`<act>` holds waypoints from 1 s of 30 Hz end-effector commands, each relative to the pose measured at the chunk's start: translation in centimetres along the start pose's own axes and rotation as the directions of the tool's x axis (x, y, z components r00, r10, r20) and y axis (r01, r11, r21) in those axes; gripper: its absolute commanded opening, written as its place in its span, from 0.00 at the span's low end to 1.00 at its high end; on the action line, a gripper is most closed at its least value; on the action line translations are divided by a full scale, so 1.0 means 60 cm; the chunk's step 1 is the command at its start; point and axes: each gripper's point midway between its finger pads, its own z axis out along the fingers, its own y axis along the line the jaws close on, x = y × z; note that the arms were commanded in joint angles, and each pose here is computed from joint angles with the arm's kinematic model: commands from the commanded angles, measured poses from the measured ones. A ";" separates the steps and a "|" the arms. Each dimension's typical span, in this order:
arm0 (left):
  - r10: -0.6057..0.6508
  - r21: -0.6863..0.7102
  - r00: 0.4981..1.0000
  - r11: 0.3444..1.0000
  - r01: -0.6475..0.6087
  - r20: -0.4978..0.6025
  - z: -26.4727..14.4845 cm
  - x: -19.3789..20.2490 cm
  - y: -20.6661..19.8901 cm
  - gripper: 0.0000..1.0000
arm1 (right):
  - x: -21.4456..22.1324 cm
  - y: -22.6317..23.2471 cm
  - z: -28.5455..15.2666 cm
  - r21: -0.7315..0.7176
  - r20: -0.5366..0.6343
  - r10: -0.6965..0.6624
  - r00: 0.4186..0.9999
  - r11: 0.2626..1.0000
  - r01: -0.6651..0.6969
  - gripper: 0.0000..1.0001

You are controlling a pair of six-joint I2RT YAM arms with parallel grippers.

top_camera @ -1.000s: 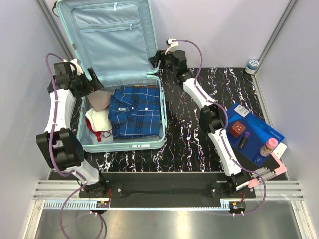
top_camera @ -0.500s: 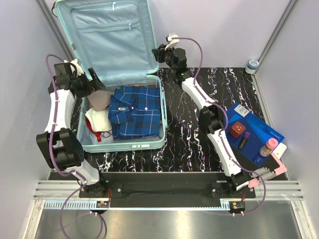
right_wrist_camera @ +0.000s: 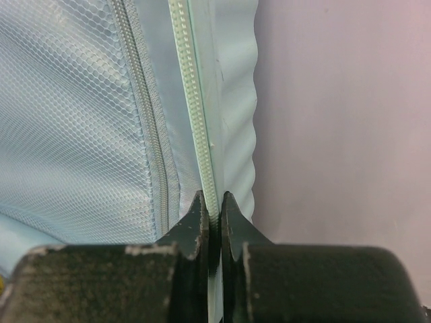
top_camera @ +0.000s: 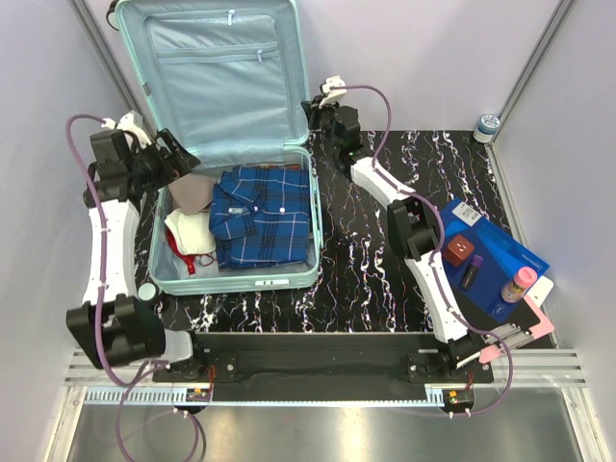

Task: Pack the luggage
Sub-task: Close the luggage at the corner of the board.

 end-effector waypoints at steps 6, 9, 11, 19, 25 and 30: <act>-0.035 0.021 0.987 0.999 0.032 0.159 -0.057 -0.023 -0.028 0.99 | -0.122 0.163 -0.045 -0.184 0.191 0.048 0.980 0.983 -0.013 0.00; -0.050 0.037 0.986 0.998 0.045 0.160 -0.066 -0.016 -0.035 0.99 | -0.132 0.168 -0.064 -0.181 0.220 0.046 0.975 0.983 -0.006 0.00; -0.051 0.036 0.984 0.998 0.046 0.168 -0.072 -0.015 -0.036 0.99 | -0.139 0.171 -0.076 -0.183 0.234 0.048 0.971 0.983 -0.005 0.00; -0.042 0.043 0.981 0.998 0.035 0.191 -0.101 -0.004 -0.044 0.99 | -0.160 0.189 -0.109 -0.209 0.276 0.052 0.960 0.978 0.007 0.00; -0.036 0.049 0.982 0.998 0.027 0.187 -0.113 0.004 -0.050 0.99 | -0.161 0.212 -0.137 -0.240 0.310 0.031 0.950 0.970 0.047 0.00; -0.024 0.063 0.984 0.998 0.013 0.178 -0.123 0.008 -0.057 0.99 | -0.160 0.233 -0.156 -0.272 0.325 0.014 0.946 0.959 0.079 0.00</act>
